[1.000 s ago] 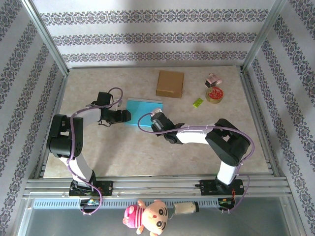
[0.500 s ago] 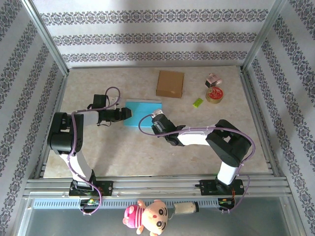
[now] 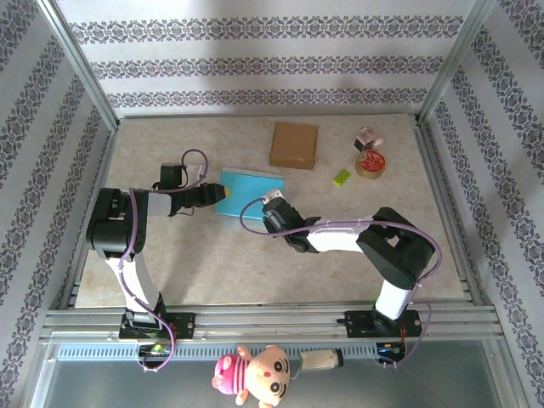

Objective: Fold the paper box

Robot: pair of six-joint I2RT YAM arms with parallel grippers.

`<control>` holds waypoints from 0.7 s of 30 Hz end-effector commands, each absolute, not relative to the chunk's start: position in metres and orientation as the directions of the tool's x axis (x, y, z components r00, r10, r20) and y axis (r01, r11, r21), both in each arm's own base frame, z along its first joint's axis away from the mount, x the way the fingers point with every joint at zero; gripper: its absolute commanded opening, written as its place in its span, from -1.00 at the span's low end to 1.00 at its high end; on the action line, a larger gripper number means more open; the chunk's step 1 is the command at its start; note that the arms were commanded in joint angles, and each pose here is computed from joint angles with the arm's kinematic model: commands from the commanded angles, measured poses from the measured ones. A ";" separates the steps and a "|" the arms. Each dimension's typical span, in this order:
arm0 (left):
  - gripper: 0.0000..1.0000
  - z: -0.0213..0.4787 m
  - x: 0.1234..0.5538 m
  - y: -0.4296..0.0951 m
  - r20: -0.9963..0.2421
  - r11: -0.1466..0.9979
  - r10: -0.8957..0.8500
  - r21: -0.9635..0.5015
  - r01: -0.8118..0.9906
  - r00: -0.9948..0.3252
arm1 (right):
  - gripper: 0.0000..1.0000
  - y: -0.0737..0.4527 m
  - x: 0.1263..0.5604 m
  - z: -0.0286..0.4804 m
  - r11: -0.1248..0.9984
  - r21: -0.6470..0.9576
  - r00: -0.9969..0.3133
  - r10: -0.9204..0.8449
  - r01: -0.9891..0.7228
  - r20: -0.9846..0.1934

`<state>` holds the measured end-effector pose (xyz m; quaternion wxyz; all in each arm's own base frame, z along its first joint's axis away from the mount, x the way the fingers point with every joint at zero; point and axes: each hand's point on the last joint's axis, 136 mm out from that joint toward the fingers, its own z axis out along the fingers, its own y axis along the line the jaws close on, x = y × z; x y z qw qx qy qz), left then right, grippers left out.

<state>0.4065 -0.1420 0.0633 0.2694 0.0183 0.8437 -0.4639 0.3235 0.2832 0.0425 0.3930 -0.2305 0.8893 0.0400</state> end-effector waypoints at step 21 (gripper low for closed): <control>-0.78 0.192 0.378 -0.181 -0.843 0.474 -0.123 -0.514 0.715 -0.524 | 0.96 0.223 0.299 0.224 0.700 0.072 -0.458 -0.382 -0.710 -0.802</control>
